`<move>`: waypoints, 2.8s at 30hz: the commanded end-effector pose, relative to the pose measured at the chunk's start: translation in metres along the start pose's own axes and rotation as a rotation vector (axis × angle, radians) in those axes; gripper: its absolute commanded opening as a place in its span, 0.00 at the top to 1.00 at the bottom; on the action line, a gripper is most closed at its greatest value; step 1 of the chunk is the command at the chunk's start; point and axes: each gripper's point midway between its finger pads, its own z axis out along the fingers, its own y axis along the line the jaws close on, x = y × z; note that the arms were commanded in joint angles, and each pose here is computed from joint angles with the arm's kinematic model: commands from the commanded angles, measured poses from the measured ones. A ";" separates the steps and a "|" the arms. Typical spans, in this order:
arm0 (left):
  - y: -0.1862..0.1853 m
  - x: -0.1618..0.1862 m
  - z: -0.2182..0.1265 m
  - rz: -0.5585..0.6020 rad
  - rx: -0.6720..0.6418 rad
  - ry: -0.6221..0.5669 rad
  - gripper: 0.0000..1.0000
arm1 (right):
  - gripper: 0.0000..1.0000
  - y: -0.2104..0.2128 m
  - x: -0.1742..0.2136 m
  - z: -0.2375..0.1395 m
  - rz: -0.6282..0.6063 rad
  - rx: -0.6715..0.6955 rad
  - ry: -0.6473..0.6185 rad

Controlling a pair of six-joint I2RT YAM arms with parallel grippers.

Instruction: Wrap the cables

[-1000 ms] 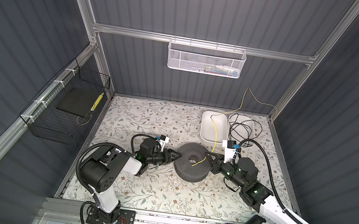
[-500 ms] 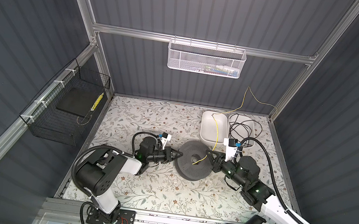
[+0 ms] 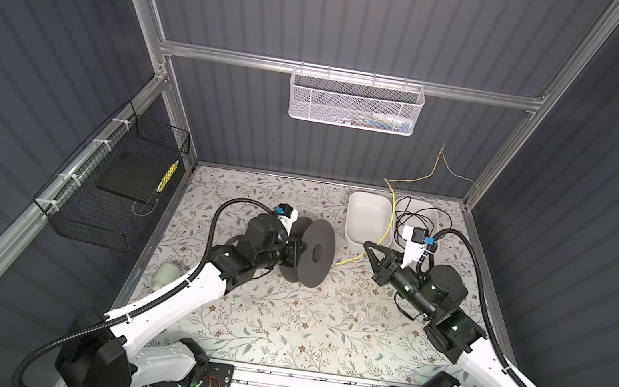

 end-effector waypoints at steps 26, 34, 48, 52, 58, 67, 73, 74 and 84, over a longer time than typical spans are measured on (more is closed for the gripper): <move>-0.005 0.003 0.034 0.168 -0.358 -0.136 0.83 | 1.00 -0.010 0.001 -0.006 0.028 0.014 -0.028; -0.035 -0.017 0.014 0.220 -0.251 -0.125 0.55 | 1.00 -0.010 0.003 -0.003 0.035 0.007 -0.018; 0.002 -0.041 -0.045 0.121 -0.094 -0.099 0.38 | 1.00 0.019 0.026 0.055 -0.058 -0.088 0.196; 0.013 -0.031 -0.025 0.033 0.048 -0.027 0.35 | 1.00 0.026 0.044 0.082 -0.071 -0.090 0.305; 0.007 -0.031 -0.021 -0.015 0.185 -0.063 0.33 | 1.00 0.024 0.076 0.113 -0.069 -0.072 0.421; 0.015 -0.022 -0.024 -0.017 0.214 -0.057 0.33 | 1.00 0.014 0.098 0.142 -0.091 -0.051 0.501; 0.034 -0.010 -0.014 0.021 0.141 -0.005 0.33 | 1.00 0.017 0.106 0.149 -0.083 -0.087 0.529; 0.037 -0.008 -0.012 0.028 0.130 0.000 0.33 | 1.00 0.017 0.106 0.150 -0.079 -0.089 0.530; 0.040 0.003 0.013 0.068 0.161 0.073 0.44 | 1.00 0.017 0.117 0.161 -0.031 -0.111 0.549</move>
